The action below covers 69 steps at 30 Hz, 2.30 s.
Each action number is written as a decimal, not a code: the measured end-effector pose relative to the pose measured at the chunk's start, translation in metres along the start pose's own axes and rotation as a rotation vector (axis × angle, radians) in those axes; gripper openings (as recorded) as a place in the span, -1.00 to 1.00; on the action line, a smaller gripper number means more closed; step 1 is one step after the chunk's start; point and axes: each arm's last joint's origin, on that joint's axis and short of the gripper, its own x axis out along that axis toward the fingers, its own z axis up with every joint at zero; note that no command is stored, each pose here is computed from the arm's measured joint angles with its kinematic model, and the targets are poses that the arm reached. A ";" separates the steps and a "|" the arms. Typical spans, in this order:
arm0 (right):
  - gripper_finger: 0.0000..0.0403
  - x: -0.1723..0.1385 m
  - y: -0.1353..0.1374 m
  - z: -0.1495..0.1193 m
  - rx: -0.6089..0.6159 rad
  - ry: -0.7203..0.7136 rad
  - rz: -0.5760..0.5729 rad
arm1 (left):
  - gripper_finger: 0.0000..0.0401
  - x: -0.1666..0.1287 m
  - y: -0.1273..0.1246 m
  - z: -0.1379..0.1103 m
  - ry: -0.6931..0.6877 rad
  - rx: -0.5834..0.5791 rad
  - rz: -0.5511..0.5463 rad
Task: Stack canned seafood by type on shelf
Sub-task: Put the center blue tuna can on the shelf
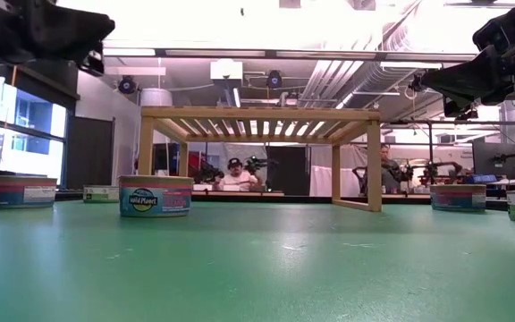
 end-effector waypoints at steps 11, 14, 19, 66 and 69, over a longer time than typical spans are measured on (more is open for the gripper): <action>-1.00 0.000 0.000 0.000 0.000 0.000 0.000 | 0.04 0.030 -0.020 -0.003 0.154 -0.040 -0.019; -1.00 0.000 0.000 0.000 0.000 0.000 0.000 | 0.21 0.045 -0.027 0.000 0.205 -0.021 0.040; -1.00 0.000 0.000 0.000 0.000 0.000 0.000 | 0.36 0.075 -0.035 0.002 0.282 -0.008 0.109; -1.00 0.000 0.000 0.000 0.000 0.000 0.000 | 0.82 0.131 -0.007 -0.018 0.909 -0.317 0.369; -1.00 0.000 0.000 0.000 0.000 0.000 0.000 | 0.82 0.126 -0.011 -0.021 0.984 -0.243 0.335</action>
